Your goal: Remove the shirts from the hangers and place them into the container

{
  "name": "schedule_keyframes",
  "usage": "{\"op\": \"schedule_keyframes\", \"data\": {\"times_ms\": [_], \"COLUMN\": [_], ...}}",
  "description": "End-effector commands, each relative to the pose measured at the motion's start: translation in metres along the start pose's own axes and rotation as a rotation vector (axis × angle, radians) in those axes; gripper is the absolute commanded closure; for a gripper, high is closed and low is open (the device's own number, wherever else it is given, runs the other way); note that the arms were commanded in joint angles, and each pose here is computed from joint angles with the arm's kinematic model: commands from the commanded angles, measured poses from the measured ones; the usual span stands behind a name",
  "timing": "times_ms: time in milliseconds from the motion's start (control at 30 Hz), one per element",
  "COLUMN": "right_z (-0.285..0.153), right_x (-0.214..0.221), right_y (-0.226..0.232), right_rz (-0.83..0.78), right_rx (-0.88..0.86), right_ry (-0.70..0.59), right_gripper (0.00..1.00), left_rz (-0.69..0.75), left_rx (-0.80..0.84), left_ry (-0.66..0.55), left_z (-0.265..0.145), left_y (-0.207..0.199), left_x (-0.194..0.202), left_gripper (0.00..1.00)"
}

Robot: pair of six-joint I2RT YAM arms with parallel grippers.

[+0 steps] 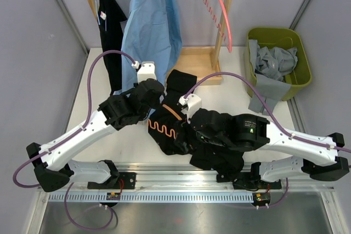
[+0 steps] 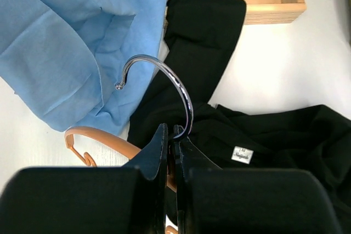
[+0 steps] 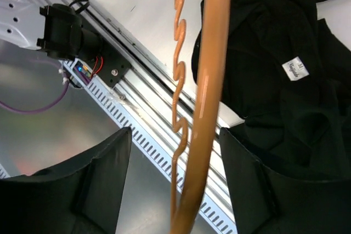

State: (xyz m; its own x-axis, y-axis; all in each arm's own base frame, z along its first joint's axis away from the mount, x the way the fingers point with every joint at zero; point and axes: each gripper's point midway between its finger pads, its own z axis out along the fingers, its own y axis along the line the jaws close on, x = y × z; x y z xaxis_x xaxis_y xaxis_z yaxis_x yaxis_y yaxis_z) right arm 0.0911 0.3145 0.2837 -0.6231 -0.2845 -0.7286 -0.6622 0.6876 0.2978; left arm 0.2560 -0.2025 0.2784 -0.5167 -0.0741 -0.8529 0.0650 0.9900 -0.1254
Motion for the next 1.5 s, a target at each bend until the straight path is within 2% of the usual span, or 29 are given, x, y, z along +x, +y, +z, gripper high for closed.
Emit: {"op": "schedule_keyframes", "data": {"times_ms": [0,33,100,267,300,333,367,500,667,733,867,967,1167,1233,1400,1433,1467], "right_z": [-0.010,-0.010,-0.014,-0.015,-0.016,-0.017,-0.019,-0.034,-0.063,-0.086,-0.126,-0.141,-0.132,-0.121,-0.105,-0.090,-0.101], "right_x": [-0.018,-0.018,-0.022,-0.025,-0.026,-0.026,-0.027,-0.037,-0.049,-0.059,-0.077,-0.094,-0.142,-0.162,-0.222,-0.231,-0.251], "right_y": [-0.008,-0.009,-0.010,-0.009,-0.008,-0.008,-0.009,-0.010,-0.023,-0.035,-0.066,-0.094,-0.091,-0.087,-0.119,-0.125,-0.130], "right_rz": [0.028,0.034,0.042,0.037,0.037,0.033,0.032,0.042,0.048,0.059,0.093,0.084,0.001,-0.023,0.000,-0.002,0.011], "right_rx": [0.037,0.043,0.044,0.041,0.035,0.034,0.035,0.023,0.033,0.050,0.126,0.288,0.452,0.454,0.446,0.456,0.444], "right_ry": [-0.092,-0.097,-0.113,-0.124,-0.125,-0.126,-0.128,-0.175,-0.246,-0.311,-0.450,-0.540,-0.639,-0.657,-0.692,-0.674,-0.712], "right_gripper": [0.54,0.71,0.98,1.00,1.00,1.00,1.00,1.00,1.00,1.00,1.00,1.00,1.00,1.00,1.00,1.00,1.00], "left_rz": [-0.061,-0.058,-0.057,-0.046,-0.040,-0.043,-0.038,-0.061,-0.138,-0.189,-0.295,-0.367,-0.370,-0.374,-0.384,-0.380,-0.380], "left_rx": [0.085,0.089,0.088,0.125,0.131,0.156,0.166,0.220,0.256,0.290,0.363,0.388,0.316,0.320,0.336,0.337,0.339], "left_ry": [-0.063,-0.060,-0.056,-0.021,-0.021,-0.022,-0.030,-0.111,-0.226,-0.283,-0.357,-0.365,-0.237,-0.207,-0.194,-0.190,-0.189], "left_z": [-0.025,-0.027,-0.029,-0.030,-0.031,-0.034,-0.036,-0.058,-0.108,-0.133,-0.166,-0.172,-0.151,-0.145,-0.142,-0.142,-0.141], "left_y": [-0.009,-0.009,-0.007,-0.011,-0.009,-0.013,-0.012,-0.007,0.021,0.041,0.077,0.098,0.113,0.113,0.112,0.112,0.111], "left_x": [-0.033,-0.033,-0.032,-0.021,-0.019,-0.020,-0.022,-0.048,-0.089,-0.098,-0.088,-0.064,-0.011,0.003,0.014,0.015,0.015], "left_gripper": [1.00,1.00,1.00,1.00,0.97,0.87,0.54,0.01,0.01,0.01,0.01,0.01,0.01,0.01,0.01,0.01,0.01]}}
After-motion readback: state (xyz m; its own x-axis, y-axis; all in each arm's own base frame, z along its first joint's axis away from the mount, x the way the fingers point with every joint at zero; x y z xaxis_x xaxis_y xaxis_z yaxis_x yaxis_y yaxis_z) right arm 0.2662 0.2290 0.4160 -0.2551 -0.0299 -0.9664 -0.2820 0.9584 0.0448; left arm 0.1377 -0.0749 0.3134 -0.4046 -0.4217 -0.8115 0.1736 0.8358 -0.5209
